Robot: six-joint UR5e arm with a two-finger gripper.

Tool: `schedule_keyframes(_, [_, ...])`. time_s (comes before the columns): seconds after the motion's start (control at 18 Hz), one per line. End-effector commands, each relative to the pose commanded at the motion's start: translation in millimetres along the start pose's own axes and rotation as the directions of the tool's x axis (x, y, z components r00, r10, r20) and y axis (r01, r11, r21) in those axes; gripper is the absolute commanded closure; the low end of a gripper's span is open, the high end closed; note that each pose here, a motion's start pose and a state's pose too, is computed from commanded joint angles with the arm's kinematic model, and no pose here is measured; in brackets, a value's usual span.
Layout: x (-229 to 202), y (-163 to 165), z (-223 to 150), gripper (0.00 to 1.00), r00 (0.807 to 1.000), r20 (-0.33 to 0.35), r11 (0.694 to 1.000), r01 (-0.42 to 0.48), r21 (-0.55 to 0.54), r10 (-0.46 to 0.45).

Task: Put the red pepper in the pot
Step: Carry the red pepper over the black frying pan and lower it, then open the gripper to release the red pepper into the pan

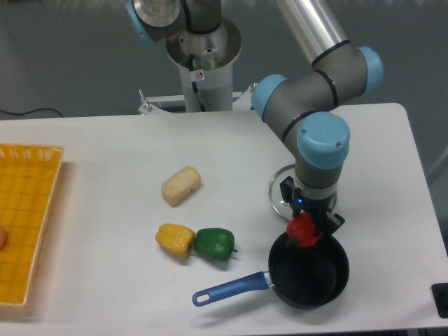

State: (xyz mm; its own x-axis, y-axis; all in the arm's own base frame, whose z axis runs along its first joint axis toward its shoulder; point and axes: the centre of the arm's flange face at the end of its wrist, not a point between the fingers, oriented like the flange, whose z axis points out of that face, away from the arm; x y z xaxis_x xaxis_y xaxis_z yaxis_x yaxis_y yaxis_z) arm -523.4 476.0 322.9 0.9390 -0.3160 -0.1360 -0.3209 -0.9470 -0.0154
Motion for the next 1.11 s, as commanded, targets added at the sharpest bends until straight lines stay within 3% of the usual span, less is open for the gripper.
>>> schedule_keyframes(0.28, [-13.3, -3.0, -0.8, 0.64, 0.999, 0.039, 1.000, 0.011, 0.009, -0.012])
schedule_keyframes(1.11, [-22.7, -17.5, 42.7, 0.64, 0.997, 0.072, 1.000, 0.006, 0.011, -0.007])
